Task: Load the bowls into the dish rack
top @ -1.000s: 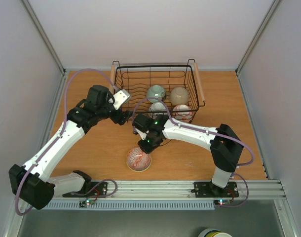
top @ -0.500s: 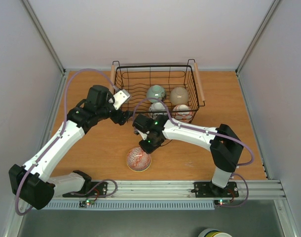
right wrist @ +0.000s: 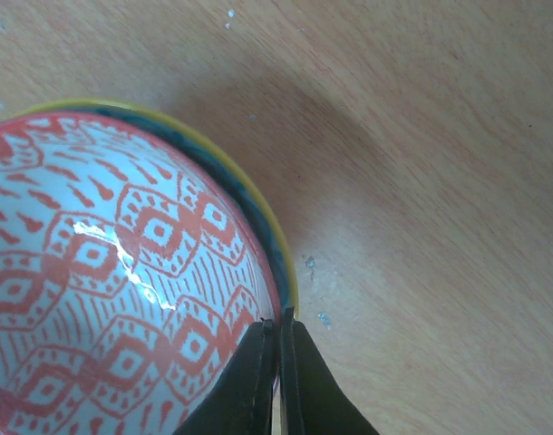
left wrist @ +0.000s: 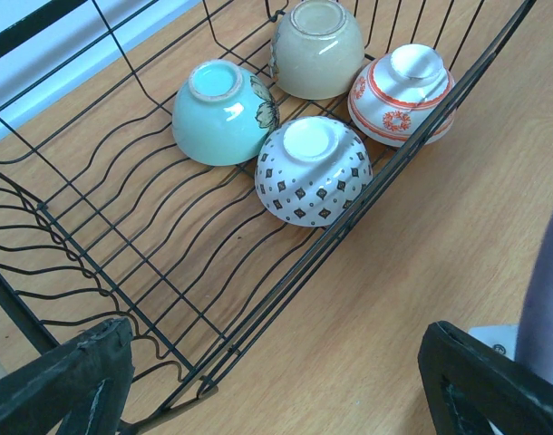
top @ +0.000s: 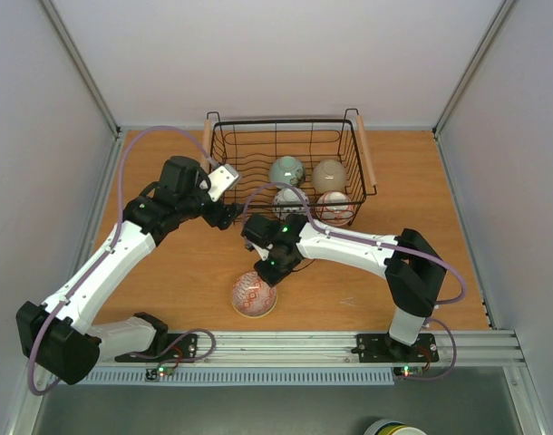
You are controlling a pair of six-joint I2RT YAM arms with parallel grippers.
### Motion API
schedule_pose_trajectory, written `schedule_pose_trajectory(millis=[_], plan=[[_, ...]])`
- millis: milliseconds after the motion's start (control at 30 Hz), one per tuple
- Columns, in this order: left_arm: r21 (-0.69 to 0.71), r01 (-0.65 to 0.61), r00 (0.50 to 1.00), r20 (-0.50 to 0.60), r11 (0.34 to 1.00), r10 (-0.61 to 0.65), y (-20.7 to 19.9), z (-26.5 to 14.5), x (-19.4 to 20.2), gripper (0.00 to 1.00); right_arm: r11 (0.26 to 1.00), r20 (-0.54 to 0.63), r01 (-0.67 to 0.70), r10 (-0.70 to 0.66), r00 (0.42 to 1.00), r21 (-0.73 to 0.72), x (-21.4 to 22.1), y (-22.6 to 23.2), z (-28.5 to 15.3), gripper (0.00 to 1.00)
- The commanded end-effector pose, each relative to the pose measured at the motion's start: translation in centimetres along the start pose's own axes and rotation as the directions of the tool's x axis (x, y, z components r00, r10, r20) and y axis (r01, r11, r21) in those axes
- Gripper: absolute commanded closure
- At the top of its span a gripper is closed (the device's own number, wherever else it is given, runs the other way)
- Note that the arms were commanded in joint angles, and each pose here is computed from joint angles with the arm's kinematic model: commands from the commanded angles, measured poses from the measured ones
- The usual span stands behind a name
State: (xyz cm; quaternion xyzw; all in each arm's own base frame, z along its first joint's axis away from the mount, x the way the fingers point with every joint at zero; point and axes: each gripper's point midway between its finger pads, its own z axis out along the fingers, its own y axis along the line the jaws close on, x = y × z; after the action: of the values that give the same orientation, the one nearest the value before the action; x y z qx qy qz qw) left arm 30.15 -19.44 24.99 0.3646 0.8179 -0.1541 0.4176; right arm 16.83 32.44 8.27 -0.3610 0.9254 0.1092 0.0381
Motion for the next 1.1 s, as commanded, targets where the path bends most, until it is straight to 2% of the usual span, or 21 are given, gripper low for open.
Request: schedule_pose_trajectory(millis=[0,167,433,733,1067], plan=[[-0.004,-0.008,0.999,0.049,1.000,0.008,0.1,-0.4,-1.2,0.14,1.000,-0.022,0.012,-0.012,1.000,0.013,0.6,0.2,0.3,0.99],[-0.006,-0.007,0.999,0.052,1.000,0.007,0.1,-0.6,-1.3,0.14,0.999,0.018,0.023,-0.024,1.000,0.045,0.4,-0.3,-1.3,0.99],[0.013,-0.007,0.999,0.048,1.000,0.007,-0.2,-0.6,-1.2,0.13,0.998,0.209,0.042,-0.049,0.977,0.041,-1.4,0.2,-7.6,0.99],[0.170,-0.029,0.999,0.028,0.985,0.024,-3.0,-0.9,-0.8,0.06,0.999,0.309,0.019,-0.031,0.950,0.042,-2.9,-0.6,-10.8,0.99],[0.365,-0.036,0.999,-0.016,0.930,0.045,-6.3,-1.0,0.3,0.01,0.996,0.380,-0.021,-0.015,0.925,0.090,-4.3,-2.8,-13.8,0.99]])
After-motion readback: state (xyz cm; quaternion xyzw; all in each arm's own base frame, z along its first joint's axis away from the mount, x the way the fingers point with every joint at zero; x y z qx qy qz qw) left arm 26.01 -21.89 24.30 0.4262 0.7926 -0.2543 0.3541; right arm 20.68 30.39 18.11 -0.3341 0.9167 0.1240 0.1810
